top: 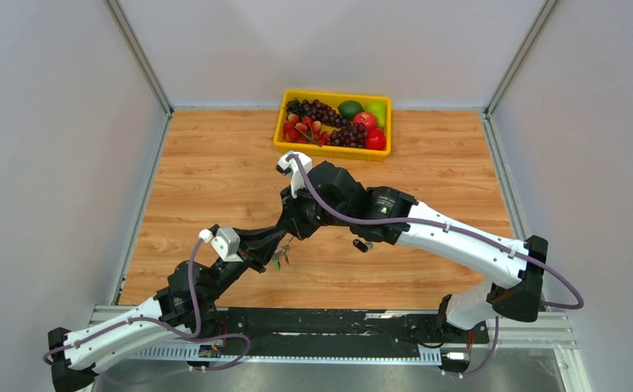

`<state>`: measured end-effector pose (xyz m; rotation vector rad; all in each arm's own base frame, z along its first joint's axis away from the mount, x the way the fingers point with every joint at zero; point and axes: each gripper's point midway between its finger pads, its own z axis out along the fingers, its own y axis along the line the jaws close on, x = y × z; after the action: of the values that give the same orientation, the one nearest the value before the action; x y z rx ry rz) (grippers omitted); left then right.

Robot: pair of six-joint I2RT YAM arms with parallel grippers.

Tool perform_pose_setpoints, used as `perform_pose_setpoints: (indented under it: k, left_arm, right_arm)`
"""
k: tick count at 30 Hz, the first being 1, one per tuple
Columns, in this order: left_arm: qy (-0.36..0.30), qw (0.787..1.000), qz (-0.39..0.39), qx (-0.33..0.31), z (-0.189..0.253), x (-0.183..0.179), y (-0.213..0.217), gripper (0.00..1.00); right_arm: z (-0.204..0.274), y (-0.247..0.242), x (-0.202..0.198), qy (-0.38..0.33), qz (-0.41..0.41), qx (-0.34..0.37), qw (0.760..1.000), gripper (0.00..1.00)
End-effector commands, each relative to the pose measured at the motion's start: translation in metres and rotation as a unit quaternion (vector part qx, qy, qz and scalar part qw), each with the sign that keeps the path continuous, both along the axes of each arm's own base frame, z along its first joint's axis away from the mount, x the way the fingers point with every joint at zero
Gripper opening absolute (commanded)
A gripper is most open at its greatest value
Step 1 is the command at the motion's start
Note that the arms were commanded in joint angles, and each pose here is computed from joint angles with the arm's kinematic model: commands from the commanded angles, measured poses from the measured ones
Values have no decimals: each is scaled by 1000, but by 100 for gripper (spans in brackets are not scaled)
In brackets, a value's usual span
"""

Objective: Put the keys on the keyring

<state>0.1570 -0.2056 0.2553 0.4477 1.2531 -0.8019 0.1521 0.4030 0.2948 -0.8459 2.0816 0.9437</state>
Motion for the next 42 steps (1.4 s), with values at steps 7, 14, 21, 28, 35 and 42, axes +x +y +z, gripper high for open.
perform_pose_setpoints:
  k: [7, 14, 21, 28, 35, 42]
  left_arm:
    - [-2, 1000, 9, -10, 7, 2, 4, 28]
    - [-7, 1000, 7, -20, 11, 0, 6, 32]
    - [-11, 1000, 4, -23, 13, -2, 6, 32]
    - [-11, 1000, 3, -24, 14, -2, 7, 30]
    - [-14, 1000, 2, -27, 16, -3, 7, 7]
    - [-19, 998, 4, -61, 25, -7, 17, 0]
  right_arm:
    - [51, 2, -4, -23, 1, 72, 997, 0]
    - [47, 5, -5, -20, 4, 67, 998, 0]
    - [46, 8, -4, -19, 6, 66, 998, 0]
    - [46, 9, -5, -20, 6, 67, 998, 0]
    - [42, 10, -6, -18, 8, 62, 998, 0]
    - [36, 7, -8, -16, 8, 55, 998, 0]
